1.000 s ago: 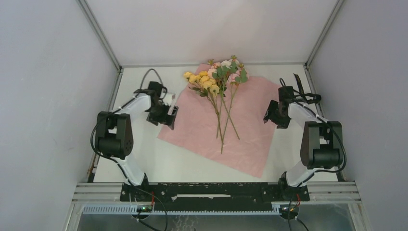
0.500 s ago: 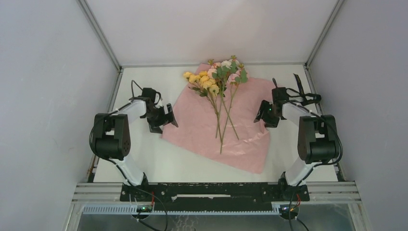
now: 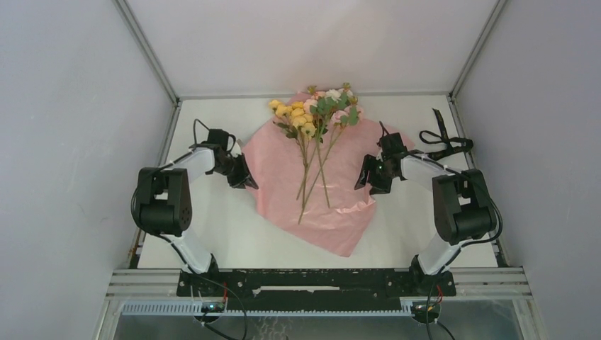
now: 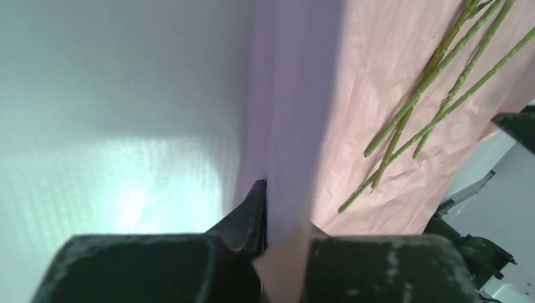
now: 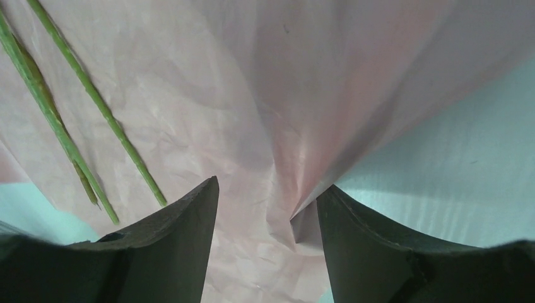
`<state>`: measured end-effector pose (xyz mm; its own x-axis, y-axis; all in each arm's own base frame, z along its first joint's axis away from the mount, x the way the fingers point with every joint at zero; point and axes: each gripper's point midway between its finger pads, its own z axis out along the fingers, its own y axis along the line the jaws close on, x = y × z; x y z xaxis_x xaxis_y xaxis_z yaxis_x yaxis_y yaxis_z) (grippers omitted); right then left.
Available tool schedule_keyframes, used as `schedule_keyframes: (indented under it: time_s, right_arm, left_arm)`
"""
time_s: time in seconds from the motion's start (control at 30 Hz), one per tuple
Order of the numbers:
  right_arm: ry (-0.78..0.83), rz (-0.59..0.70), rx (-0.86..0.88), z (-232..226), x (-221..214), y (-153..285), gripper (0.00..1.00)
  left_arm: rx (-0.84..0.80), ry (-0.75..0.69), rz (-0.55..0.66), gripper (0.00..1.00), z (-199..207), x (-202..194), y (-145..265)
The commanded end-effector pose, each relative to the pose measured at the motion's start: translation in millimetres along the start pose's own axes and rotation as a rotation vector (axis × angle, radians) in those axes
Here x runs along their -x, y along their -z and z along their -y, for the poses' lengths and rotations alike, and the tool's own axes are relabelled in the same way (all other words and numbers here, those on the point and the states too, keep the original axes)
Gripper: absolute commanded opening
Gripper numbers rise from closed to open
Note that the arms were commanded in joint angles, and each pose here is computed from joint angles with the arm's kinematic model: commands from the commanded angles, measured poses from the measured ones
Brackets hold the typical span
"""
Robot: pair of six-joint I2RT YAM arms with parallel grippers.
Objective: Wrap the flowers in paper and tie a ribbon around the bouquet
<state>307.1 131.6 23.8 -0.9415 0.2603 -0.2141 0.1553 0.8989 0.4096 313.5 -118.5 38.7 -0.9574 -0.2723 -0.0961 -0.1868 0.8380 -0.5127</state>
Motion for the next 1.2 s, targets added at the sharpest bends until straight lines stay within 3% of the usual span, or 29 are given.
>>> schedule_keyframes:
  time_s: [0.0,0.2,0.4,0.5,0.63,0.77,0.87,1.17]
  right_arm:
    - [0.078,-0.031,0.074,-27,-20,17,0.66]
    - [0.272,0.072,0.19,-76,-11,70,0.66]
    - [0.518,0.221,0.292,-181,5,107,0.65]
    - [0.553,0.237,0.231,-210,9,83,0.63]
    - [0.609,0.153,0.326,-270,-12,29,0.55]
    - [0.67,0.131,0.257,-306,-14,-23,0.48]
    - [0.671,0.096,0.203,-303,-16,-63,0.43]
    - [0.741,0.005,0.113,-257,-34,-123,0.37]
  left_arm:
    - [0.031,-0.042,0.132,0.05,-10,33,30]
    - [0.093,-0.02,0.203,0.02,-40,61,44]
    - [0.099,-0.002,0.185,0.02,-45,57,39]
    - [0.099,-0.003,0.193,0.02,-46,56,38]
    - [0.121,-0.012,0.204,0.02,-50,57,39]
    - [0.13,-0.026,0.214,0.02,-51,58,41]
    - [0.132,-0.03,0.216,0.02,-52,58,41]
    - [0.137,-0.037,0.228,0.03,-52,61,42]
